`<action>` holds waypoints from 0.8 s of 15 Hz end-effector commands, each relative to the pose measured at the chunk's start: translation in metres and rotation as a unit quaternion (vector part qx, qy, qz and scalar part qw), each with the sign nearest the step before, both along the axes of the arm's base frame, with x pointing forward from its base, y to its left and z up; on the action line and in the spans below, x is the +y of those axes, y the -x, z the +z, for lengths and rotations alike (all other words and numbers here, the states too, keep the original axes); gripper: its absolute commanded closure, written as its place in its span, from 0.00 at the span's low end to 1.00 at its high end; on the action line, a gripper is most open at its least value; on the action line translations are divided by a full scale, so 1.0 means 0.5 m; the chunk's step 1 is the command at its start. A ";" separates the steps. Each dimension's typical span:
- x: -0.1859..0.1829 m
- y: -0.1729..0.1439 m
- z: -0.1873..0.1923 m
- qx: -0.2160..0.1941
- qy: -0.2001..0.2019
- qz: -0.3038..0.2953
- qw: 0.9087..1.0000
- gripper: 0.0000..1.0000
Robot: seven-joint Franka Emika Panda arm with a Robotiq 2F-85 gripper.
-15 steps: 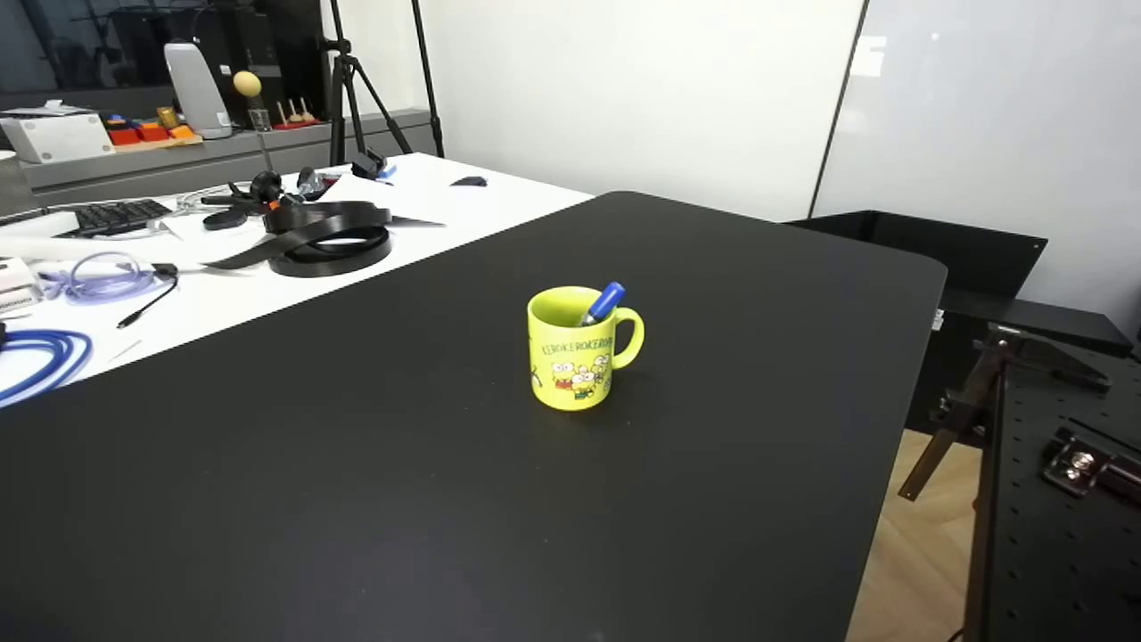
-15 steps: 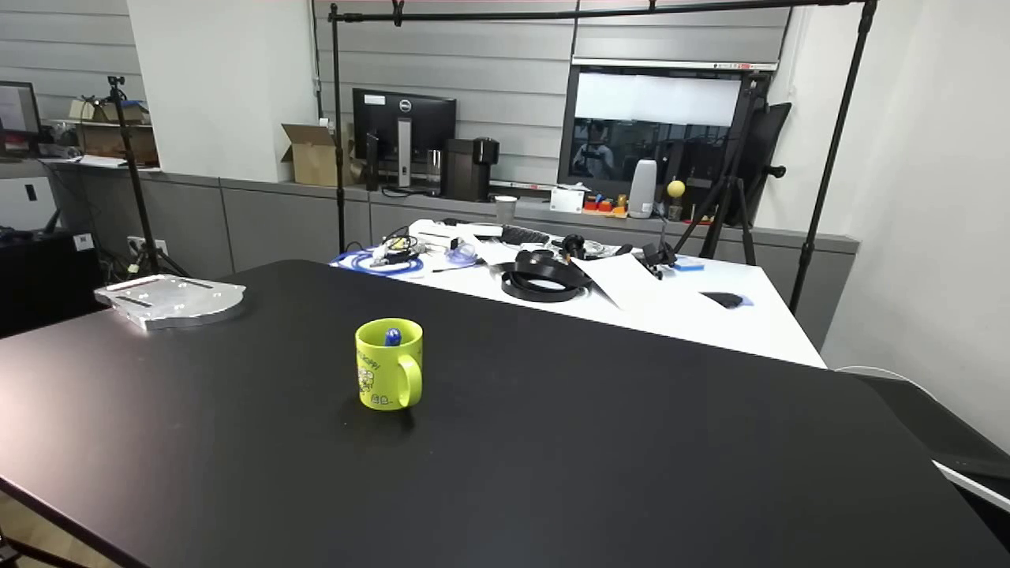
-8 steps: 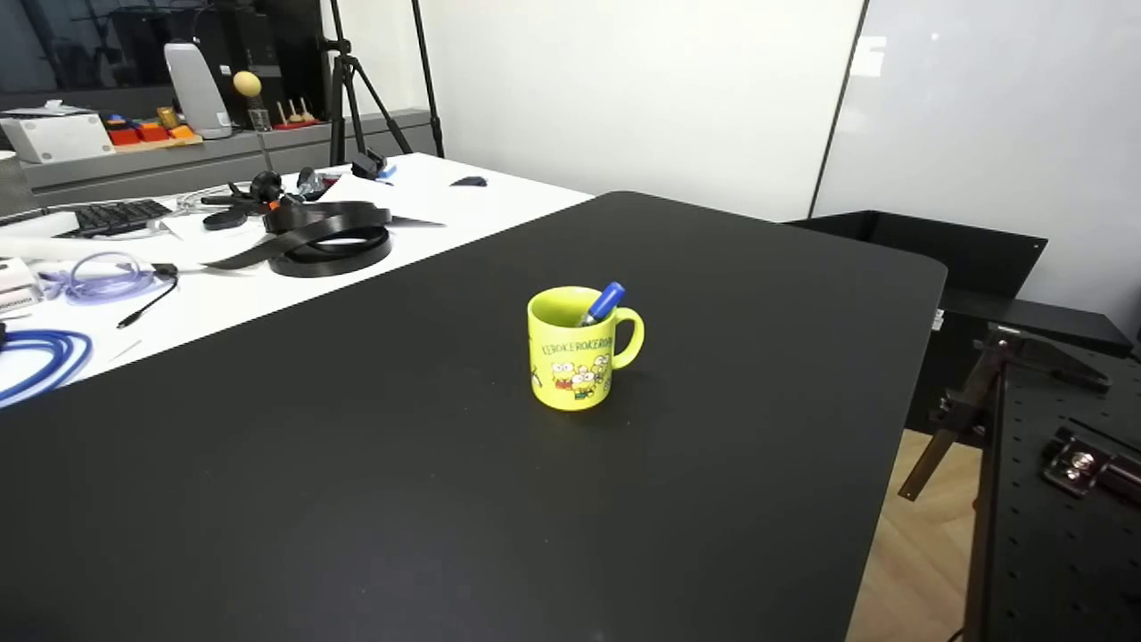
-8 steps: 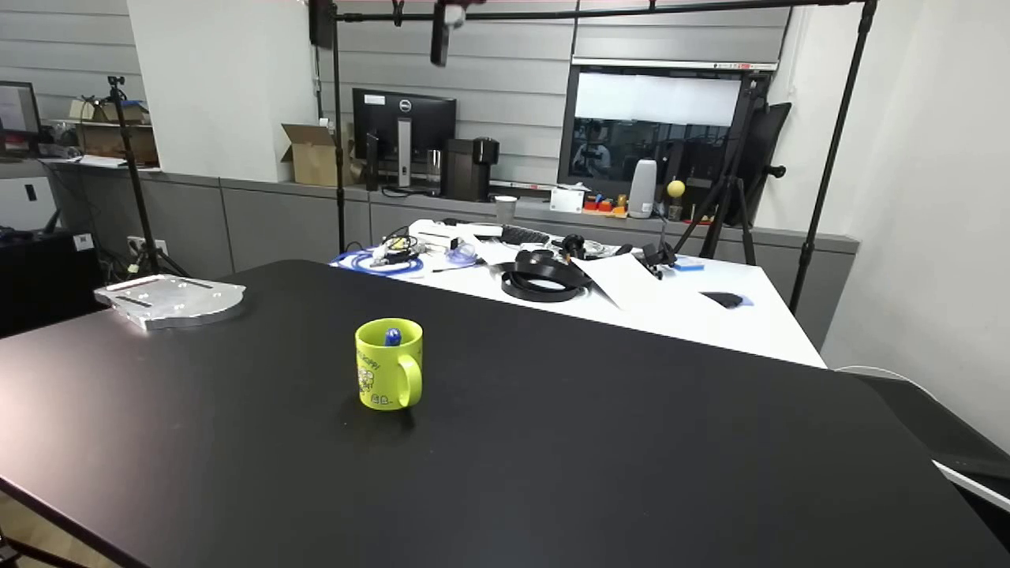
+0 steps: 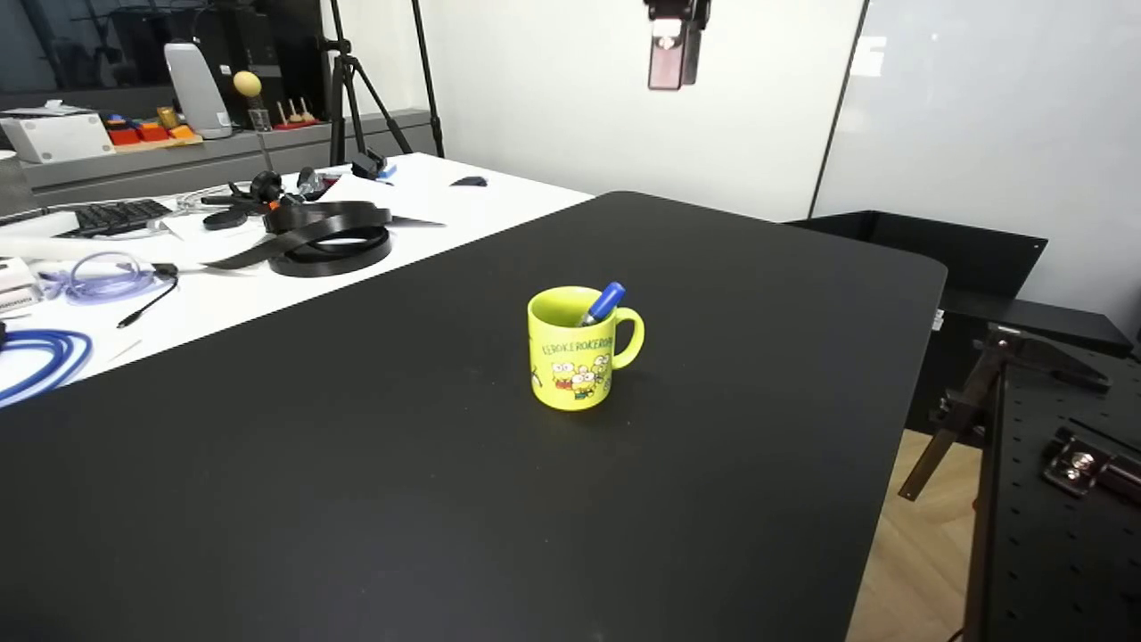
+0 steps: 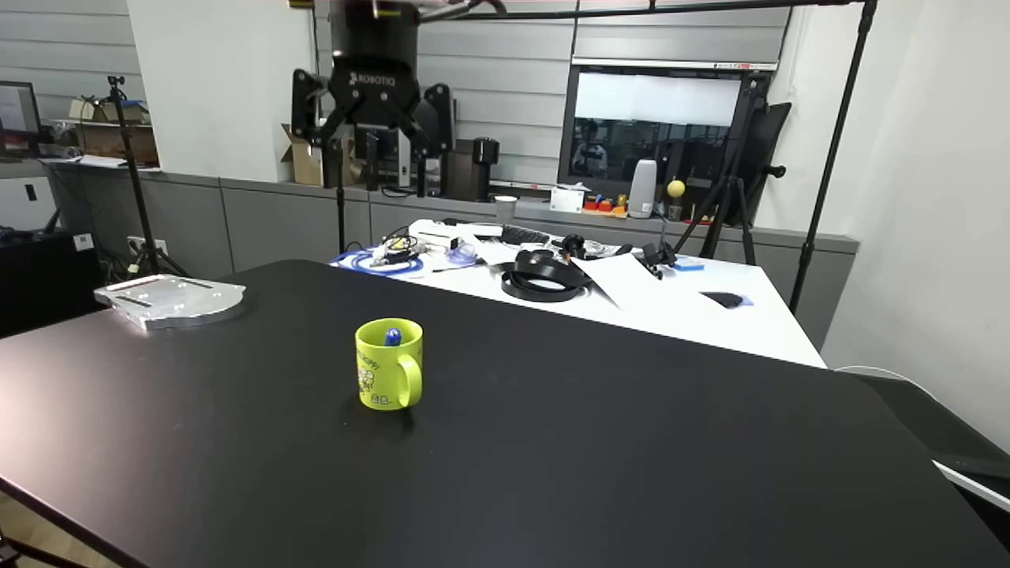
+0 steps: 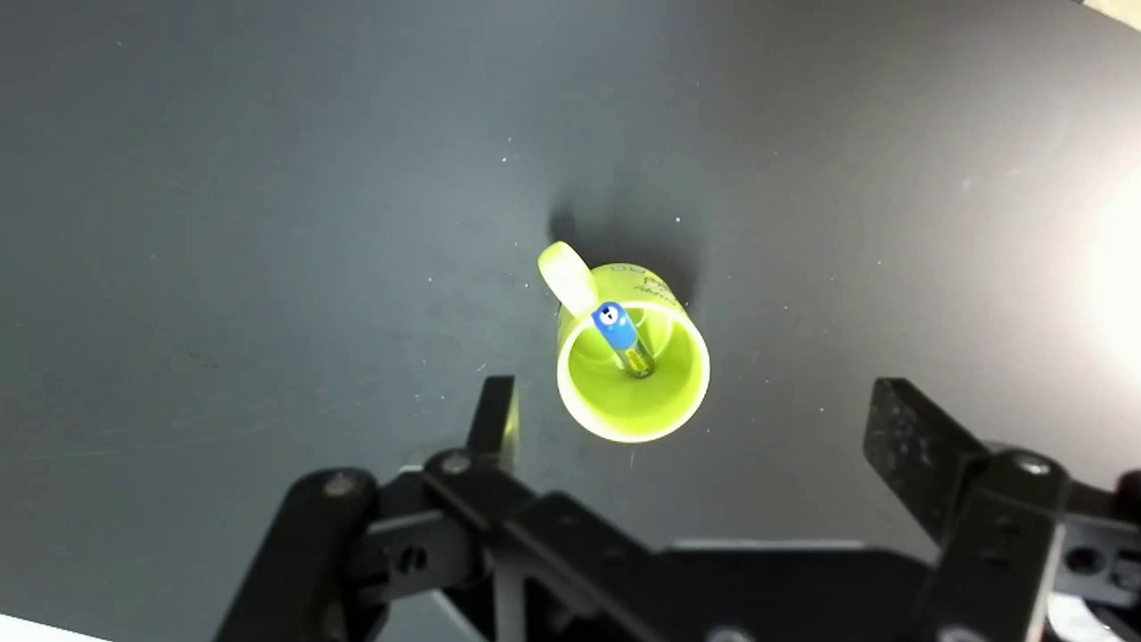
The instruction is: Remove the marker from the mug cup and place it on the table
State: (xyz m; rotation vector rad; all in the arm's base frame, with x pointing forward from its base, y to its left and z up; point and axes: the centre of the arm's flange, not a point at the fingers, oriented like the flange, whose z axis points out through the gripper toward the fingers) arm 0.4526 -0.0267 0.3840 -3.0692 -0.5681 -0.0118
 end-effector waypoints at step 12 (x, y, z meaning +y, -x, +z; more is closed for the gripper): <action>0.013 -0.041 -0.118 -0.060 0.023 -0.025 0.998 0.00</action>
